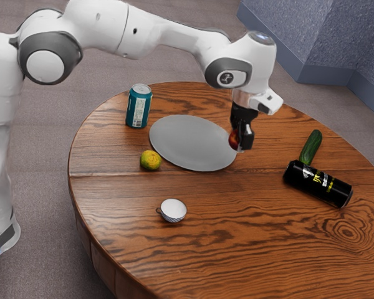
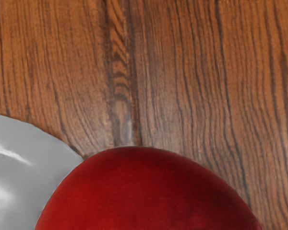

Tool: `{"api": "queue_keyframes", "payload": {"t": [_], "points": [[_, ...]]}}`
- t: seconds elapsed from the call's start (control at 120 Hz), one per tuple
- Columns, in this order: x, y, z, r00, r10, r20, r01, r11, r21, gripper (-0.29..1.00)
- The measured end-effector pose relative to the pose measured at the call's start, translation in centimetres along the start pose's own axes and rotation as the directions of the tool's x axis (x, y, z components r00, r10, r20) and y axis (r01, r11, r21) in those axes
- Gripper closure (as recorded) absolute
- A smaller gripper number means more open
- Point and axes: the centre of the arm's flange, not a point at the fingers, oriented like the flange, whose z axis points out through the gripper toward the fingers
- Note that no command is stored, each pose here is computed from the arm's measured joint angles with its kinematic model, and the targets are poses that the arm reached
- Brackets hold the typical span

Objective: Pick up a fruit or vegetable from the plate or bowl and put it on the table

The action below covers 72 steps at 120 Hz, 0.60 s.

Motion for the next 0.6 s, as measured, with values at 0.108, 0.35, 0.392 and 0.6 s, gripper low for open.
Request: {"api": "queue_keyframes", "payload": {"t": [0.108,0.35,0.392,0.6], "points": [[0.9,4.4,0.1,0.998,0.069,-0.005,-0.069,0.998,-0.008,0.37],[1.3,6.6,0.5,0.994,0.109,0.0,-0.109,0.994,0.002,0.2],[1.3,6.7,0.4,0.994,0.114,-0.001,-0.114,0.994,0.004,0.15],[1.4,6.6,0.1,0.993,0.12,-0.006,-0.12,0.993,0.013,0.03]]}}
